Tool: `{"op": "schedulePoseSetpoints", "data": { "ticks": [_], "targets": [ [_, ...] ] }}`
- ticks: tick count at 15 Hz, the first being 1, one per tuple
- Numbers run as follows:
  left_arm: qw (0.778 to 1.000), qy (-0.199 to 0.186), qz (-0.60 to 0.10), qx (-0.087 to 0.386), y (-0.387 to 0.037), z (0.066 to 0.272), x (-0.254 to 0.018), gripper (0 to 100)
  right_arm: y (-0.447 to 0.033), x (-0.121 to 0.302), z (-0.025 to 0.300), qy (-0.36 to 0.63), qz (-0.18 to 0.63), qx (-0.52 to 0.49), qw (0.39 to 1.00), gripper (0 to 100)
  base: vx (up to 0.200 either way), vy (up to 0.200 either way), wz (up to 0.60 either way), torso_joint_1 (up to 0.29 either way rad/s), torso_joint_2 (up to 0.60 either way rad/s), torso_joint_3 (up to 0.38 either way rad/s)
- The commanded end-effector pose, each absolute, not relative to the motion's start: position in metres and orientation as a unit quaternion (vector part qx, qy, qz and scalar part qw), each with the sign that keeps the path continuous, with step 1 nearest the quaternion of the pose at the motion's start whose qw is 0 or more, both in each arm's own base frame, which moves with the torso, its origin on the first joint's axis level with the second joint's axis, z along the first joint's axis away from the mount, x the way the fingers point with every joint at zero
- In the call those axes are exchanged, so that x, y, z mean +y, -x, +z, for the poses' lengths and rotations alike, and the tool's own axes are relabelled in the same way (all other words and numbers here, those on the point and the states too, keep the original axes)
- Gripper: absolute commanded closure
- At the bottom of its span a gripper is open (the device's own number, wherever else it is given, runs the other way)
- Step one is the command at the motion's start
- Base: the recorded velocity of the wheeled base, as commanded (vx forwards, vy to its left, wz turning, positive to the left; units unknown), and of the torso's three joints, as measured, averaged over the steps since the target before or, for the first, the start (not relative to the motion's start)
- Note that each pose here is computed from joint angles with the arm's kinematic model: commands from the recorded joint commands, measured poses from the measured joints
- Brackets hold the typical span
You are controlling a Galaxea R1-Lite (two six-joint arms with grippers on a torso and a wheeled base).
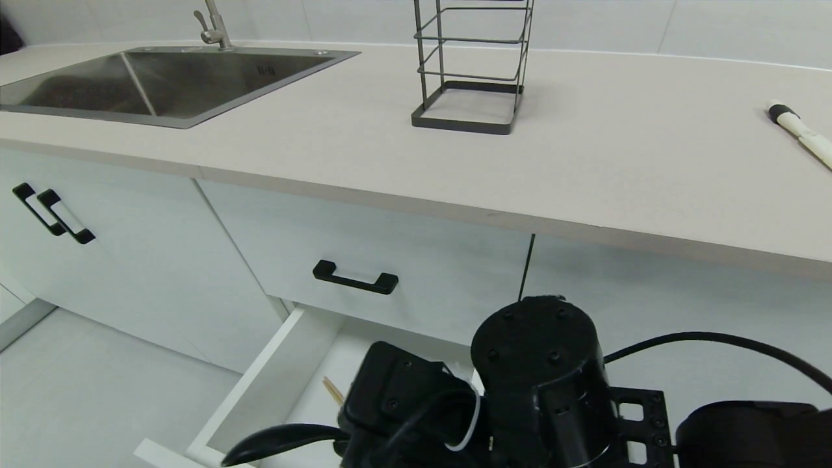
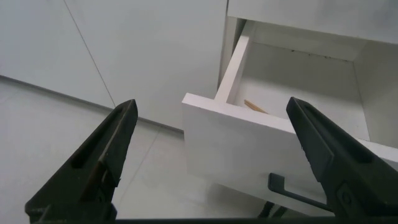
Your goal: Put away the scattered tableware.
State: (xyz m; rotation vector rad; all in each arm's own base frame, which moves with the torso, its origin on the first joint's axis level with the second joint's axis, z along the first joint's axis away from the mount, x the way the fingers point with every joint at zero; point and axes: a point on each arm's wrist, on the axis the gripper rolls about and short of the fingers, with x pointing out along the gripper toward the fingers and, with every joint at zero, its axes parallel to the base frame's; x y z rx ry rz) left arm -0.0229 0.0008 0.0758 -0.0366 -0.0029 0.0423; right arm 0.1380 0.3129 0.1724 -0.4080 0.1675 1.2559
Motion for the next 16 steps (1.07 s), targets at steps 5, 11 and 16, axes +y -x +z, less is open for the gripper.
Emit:
{"op": "schedulePoseSetpoints", "data": {
  "ticks": [5, 11, 16],
  "targets": [
    [1.000, 0.018, 0.021, -0.002, 0.023, 0.076, 0.001, 0, -0.140, 0.307, 0.176, 0.206, 0.543, 0.080, 0.810, 100, 0.000, 0.000, 0.00, 0.000, 0.00, 0.000],
    [1.000, 0.018, 0.021, -0.002, 0.023, 0.076, 0.001, 0, -0.158, 0.379, 0.138, 0.201, 0.537, 0.076, 0.816, 100, 0.000, 0.000, 0.00, 0.000, 0.00, 0.000],
    [1.000, 0.018, 0.021, -0.002, 0.023, 0.076, 0.001, 0, -0.170, 0.402, 0.127, 0.200, 0.535, 0.075, 0.818, 100, 0.000, 0.000, 0.00, 0.000, 0.00, 0.000]
  ]
}}
